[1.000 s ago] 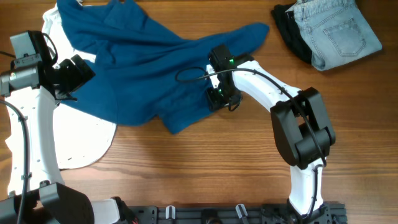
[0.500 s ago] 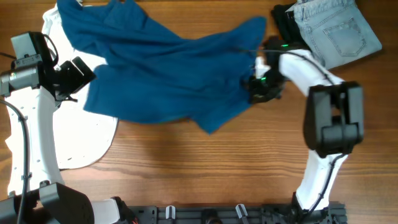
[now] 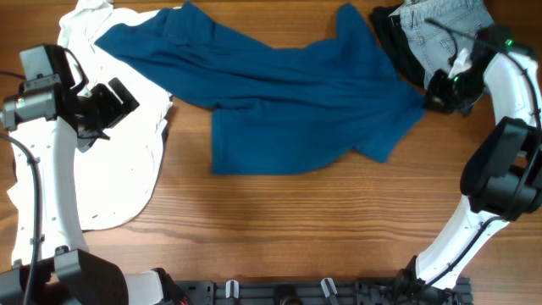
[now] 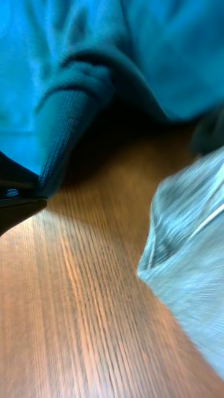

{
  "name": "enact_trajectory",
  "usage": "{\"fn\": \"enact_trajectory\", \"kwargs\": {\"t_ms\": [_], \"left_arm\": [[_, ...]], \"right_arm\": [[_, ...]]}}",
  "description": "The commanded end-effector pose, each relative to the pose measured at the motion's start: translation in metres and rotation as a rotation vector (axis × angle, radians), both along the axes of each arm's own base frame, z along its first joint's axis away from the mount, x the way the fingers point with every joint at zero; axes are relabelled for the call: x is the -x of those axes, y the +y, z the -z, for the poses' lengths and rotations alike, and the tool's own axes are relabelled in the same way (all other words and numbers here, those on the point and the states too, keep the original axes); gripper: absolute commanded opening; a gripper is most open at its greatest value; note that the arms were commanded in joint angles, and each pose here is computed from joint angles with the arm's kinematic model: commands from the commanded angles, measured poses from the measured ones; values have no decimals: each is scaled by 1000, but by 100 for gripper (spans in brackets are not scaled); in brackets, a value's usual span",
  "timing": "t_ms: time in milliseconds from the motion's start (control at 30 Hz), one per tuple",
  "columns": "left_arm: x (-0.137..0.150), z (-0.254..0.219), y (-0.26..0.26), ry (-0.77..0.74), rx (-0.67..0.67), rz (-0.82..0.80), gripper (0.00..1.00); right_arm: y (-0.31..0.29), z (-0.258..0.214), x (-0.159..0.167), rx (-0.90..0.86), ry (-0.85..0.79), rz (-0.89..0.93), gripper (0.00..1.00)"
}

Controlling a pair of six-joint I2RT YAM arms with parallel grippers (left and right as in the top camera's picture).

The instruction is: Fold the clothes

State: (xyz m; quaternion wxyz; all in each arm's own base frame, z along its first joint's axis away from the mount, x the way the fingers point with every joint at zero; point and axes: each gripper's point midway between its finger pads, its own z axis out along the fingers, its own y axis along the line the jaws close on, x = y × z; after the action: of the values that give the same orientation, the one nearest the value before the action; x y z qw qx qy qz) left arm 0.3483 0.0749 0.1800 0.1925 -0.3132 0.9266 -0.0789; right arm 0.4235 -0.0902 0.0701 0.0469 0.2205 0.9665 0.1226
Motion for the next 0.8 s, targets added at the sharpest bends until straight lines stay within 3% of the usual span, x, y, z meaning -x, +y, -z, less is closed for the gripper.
{"fn": "enact_trajectory", "kwargs": {"t_ms": [0,33,100,367,600,767], "left_arm": [[-11,0,-20,-27,9,73,100],[-14,-1,-23,-39,6,83,100],[-22,-4,-26,-69,-8,99,100],[-28,-7,-9,-86,-113,84,100],[-56,7,35,-127,-185,10,100],[-47,34,93,-84,-152,-124,100]], "right_arm": [[-5,-60,-24,70,-133,-30,6],[-5,-74,-26,76,-156,-31,22],[-5,-100,-27,91,-197,-39,99],[37,-119,-15,43,-205,-178,100],[198,-109,3,15,-164,-535,100],[296,-74,37,98,-165,-803,100]]}}
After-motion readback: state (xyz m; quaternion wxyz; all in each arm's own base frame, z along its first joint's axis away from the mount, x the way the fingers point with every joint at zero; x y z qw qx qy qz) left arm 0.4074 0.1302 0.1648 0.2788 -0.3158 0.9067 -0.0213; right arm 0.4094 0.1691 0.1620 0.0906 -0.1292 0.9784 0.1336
